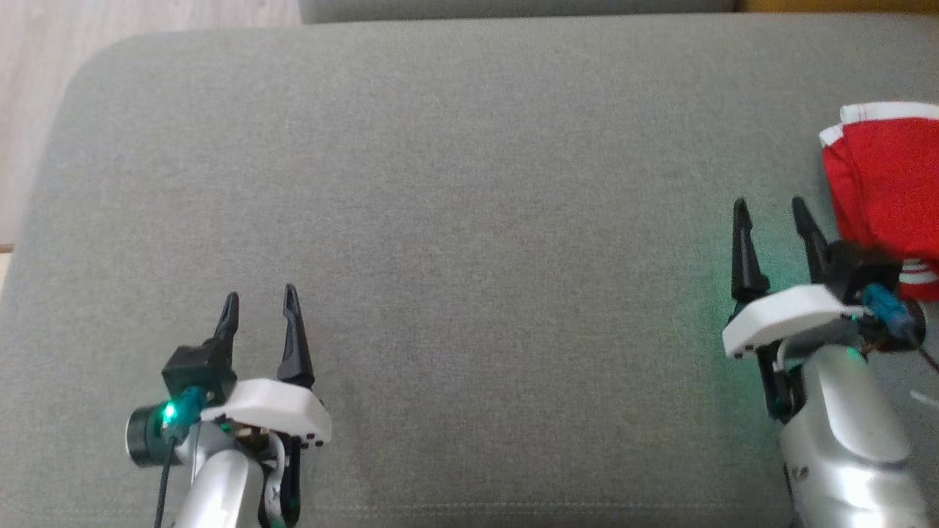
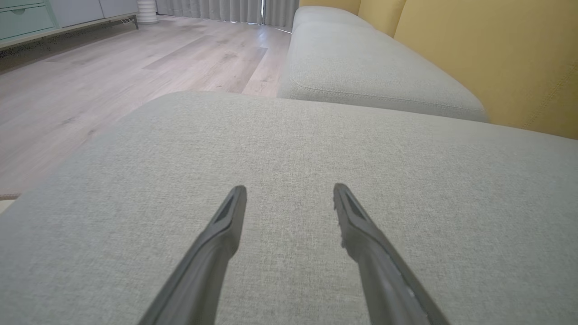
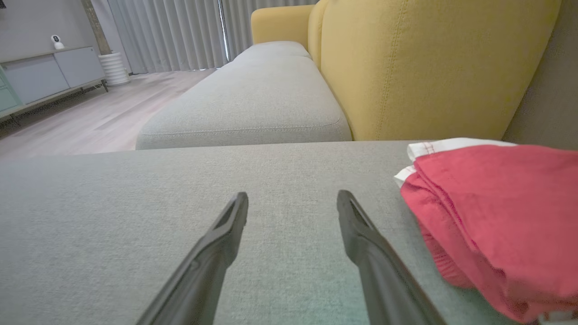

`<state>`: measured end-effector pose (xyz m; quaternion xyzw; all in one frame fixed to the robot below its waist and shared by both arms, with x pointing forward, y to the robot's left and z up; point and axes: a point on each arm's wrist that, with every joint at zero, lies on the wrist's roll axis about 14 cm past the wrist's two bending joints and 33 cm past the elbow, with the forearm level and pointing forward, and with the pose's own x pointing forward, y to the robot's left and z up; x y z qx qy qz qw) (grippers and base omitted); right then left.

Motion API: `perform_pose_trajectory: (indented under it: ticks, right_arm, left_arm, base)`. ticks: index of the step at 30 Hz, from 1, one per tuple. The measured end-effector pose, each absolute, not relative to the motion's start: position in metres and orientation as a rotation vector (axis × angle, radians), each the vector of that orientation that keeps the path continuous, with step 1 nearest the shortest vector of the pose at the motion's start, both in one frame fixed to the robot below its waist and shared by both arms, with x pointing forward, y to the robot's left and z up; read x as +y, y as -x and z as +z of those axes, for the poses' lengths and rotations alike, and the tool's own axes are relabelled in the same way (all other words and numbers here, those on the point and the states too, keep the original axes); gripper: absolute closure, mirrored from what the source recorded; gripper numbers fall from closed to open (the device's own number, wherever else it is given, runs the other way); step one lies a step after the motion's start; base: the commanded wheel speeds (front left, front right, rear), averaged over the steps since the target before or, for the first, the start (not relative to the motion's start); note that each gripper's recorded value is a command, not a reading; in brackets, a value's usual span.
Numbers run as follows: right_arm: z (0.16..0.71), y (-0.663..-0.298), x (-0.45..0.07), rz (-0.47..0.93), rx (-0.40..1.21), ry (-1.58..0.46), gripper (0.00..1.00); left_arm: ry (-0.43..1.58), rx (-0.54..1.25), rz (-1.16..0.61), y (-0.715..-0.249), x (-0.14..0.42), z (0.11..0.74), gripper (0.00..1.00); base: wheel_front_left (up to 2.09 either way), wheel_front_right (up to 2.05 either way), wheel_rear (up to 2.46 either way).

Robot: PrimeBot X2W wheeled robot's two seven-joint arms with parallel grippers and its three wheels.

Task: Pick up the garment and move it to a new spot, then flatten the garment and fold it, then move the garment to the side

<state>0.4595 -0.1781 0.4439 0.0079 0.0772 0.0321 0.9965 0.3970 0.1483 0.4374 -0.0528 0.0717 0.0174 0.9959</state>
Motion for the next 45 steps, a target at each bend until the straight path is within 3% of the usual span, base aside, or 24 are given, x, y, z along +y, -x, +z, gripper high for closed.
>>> perform_pose_trajectory:
  ticks: [16, 29, 30, 37, 45]
  right_arm:
    - [0.451, -0.422, -0.172, 0.072, 0.136, -0.087, 0.00]
    - [0.454, -0.420, -0.166, 0.090, 0.124, -0.093, 0.00]
    - [0.453, -0.419, -0.166, 0.092, 0.127, -0.093, 1.00]
    - [0.402, -0.383, -0.167, 0.070, 0.291, -0.122, 1.00]
    - [0.409, -0.386, -0.171, 0.032, 0.276, -0.212, 1.00]
  left_arm:
    - [0.128, 0.128, 0.054, -0.377, 0.154, 0.446, 0.00]
    - [0.176, 0.140, 0.034, -0.372, 0.152, 0.442, 0.00]
    - [0.180, 0.140, 0.029, -0.372, 0.151, 0.442, 1.00]
    - [0.190, 0.263, 0.048, -0.349, 0.152, 0.407, 1.00]
    - [0.277, 0.281, 0.072, -0.348, 0.155, 0.405, 1.00]
  base:
    - [0.00, 0.00, 0.00]
    - [0.00, 0.00, 0.00]
    - [0.00, 0.00, 0.00]
    - [0.00, 0.00, 0.00]
    - [0.00, 0.00, 0.00]
